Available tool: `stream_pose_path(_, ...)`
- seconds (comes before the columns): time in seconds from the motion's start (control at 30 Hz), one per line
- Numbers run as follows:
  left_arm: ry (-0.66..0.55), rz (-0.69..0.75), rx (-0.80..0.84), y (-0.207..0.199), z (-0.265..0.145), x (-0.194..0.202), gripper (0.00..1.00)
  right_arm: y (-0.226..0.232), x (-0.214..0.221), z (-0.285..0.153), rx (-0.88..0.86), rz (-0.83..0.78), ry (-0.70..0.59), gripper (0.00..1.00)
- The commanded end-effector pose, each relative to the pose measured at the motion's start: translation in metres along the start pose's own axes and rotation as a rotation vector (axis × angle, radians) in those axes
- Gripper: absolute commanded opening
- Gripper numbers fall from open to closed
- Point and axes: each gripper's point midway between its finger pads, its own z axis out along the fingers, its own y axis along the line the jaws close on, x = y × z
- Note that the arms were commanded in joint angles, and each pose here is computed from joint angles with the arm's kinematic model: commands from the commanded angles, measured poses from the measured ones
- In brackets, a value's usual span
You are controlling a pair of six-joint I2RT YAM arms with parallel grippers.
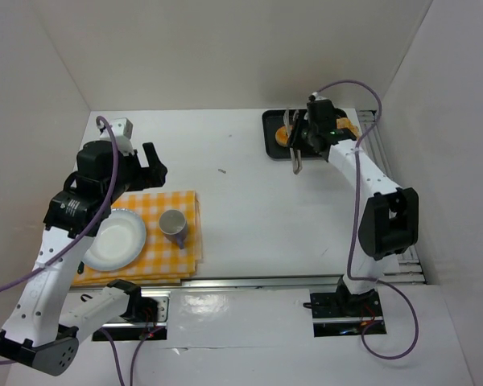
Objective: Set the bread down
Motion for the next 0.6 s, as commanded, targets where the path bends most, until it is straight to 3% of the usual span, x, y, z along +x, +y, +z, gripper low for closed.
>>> stream_pose_path(0.0,-0.067,-0.002,0.023,-0.004,-0.011,-0.018,0.99,-0.006,0.012,0.0,-0.091,0.049,0.117,0.48)
stream_pose_path(0.33,-0.076,-0.003,0.026,-0.004,-0.014,-0.02,0.99,-0.028,0.004,0.021,-0.182,0.194,0.125,0.52)
stream_pose_path(0.57,-0.076,-0.003,0.026,-0.004,-0.014,-0.02,0.99,-0.041,0.005,0.025,-0.118,0.277,0.1,0.54)
